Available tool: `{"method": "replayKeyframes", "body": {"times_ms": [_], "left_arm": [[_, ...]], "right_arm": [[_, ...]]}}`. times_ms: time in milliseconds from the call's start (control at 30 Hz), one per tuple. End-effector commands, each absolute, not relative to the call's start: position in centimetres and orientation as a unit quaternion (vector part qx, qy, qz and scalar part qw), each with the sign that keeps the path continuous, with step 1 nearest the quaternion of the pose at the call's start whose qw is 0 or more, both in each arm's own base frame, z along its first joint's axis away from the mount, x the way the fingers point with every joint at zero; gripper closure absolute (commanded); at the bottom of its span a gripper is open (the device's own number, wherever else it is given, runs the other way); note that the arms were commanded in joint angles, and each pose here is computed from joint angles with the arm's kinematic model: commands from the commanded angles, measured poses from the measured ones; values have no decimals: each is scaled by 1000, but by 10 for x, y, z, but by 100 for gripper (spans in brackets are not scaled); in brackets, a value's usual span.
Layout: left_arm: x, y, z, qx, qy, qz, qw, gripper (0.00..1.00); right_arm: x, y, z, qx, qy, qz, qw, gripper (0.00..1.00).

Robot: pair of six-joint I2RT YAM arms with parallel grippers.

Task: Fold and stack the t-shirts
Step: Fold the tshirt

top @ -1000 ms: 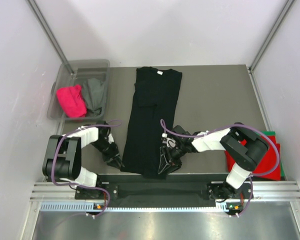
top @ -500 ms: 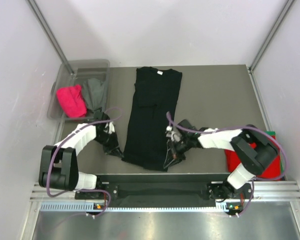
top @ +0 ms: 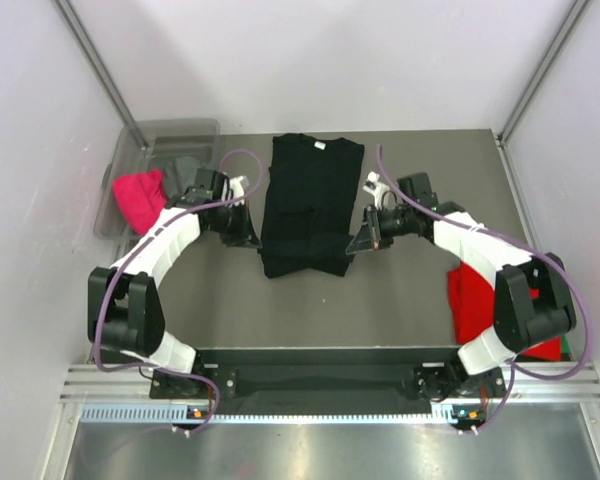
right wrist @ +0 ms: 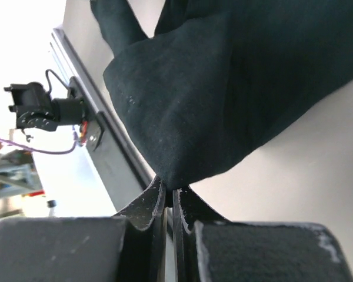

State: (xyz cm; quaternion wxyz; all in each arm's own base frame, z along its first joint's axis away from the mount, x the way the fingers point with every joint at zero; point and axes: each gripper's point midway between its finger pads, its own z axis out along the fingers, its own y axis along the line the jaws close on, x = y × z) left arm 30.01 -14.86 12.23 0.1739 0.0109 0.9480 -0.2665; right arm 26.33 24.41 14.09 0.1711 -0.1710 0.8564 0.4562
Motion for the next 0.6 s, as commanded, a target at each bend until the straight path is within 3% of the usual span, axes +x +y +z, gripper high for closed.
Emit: {"method": "replayKeyframes", "body": {"times_ms": [0, 233, 567], "left_arm": [[356, -149, 151, 62, 921, -251, 291, 100], [408, -145, 158, 108, 908, -209, 348, 100], [455, -148, 165, 127, 887, -191, 401, 100]], "right_arm": [[292, 240, 153, -218, 842, 443, 216, 100], [327, 249, 130, -244, 850, 431, 178, 100], [342, 251, 129, -241, 852, 423, 194, 100]]}}
